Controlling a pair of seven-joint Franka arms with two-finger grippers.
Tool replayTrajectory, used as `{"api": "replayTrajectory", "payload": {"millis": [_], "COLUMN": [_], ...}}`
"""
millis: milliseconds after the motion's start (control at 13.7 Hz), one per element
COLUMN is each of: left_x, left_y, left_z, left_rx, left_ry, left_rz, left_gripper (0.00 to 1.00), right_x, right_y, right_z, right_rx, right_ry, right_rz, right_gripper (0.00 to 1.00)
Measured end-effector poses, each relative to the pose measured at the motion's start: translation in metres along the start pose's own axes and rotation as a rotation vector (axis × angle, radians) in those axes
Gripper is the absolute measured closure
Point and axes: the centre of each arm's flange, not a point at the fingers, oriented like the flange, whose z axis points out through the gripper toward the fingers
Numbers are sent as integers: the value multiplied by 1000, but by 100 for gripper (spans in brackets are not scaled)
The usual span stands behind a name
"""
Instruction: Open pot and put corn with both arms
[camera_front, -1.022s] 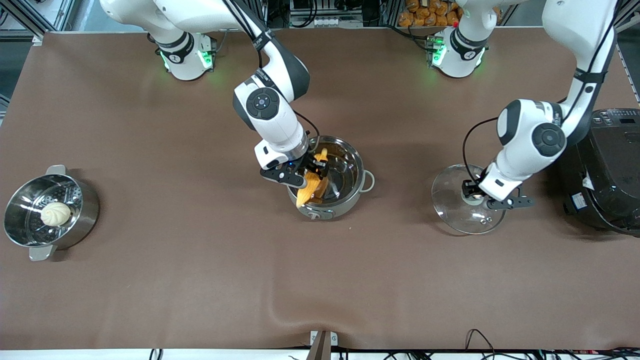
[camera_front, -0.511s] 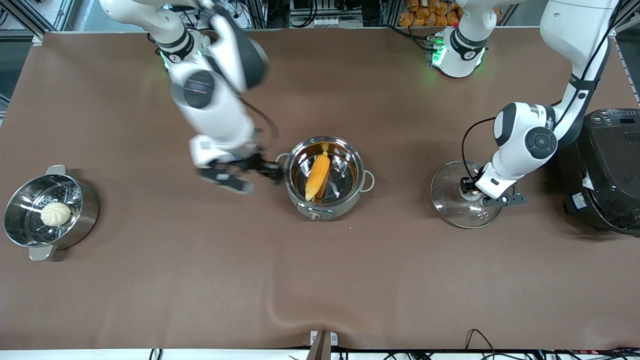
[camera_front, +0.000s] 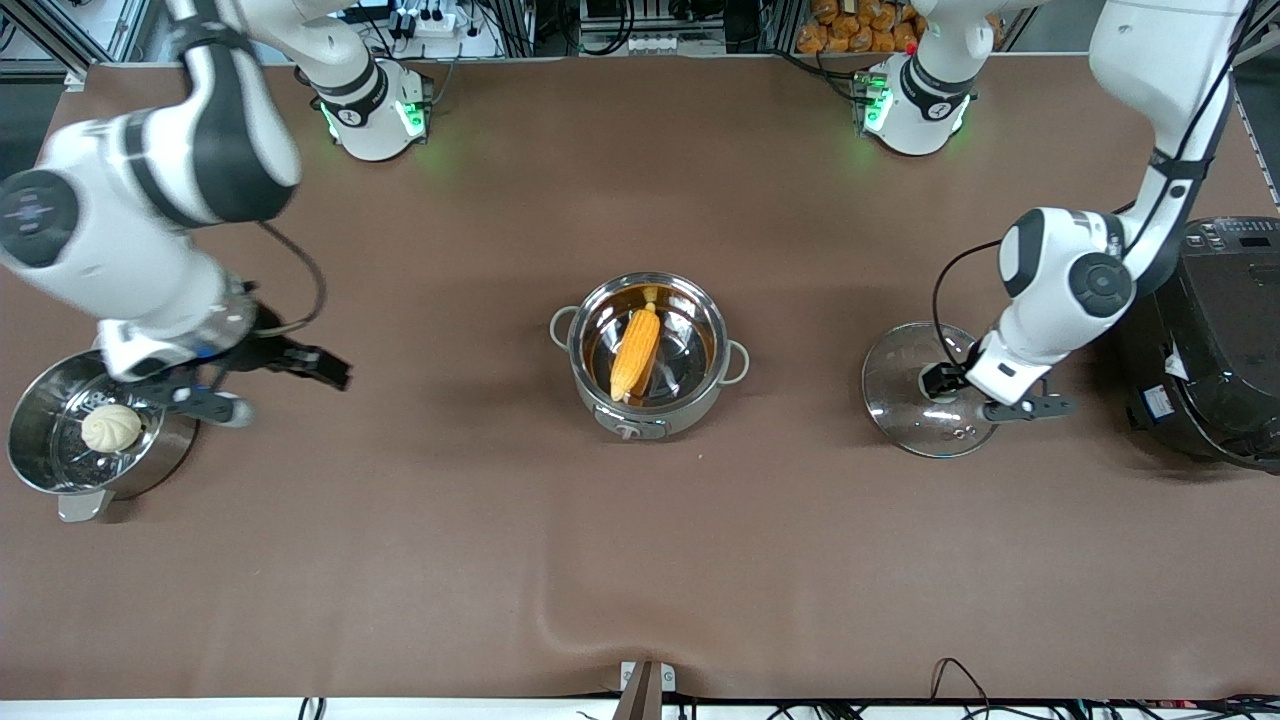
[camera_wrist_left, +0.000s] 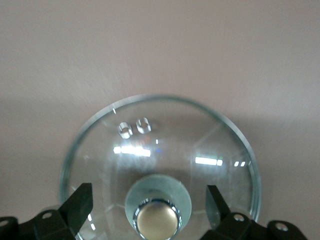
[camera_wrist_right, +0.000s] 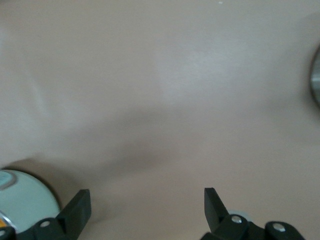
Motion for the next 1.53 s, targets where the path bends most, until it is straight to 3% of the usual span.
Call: {"api": "replayTrajectory", "payload": {"millis": [292, 657, 949, 1168, 1533], "left_x": [45, 74, 72, 61, 38], "left_y": [1, 15, 25, 26, 29], "left_z": [-101, -218, -297, -325, -364], "left_rx": [31, 60, 32, 16, 27], "left_ry": [35, -29, -85, -130, -125], "left_rz": [-20, -20, -31, -36, -14], "left_gripper": [0, 0, 0, 0, 0], "right_x": [-2, -10, -9, -12, -11], "right_y": [52, 59, 58, 61, 65], "right_z": [-33, -96, -122, -130, -130], "right_rx": [9, 20, 14, 10, 7], "right_ry": [-36, -7, 37, 25, 23], "right_rz": [-68, -88, -94, -92, -85], "right_gripper": [0, 0, 0, 0, 0]}}
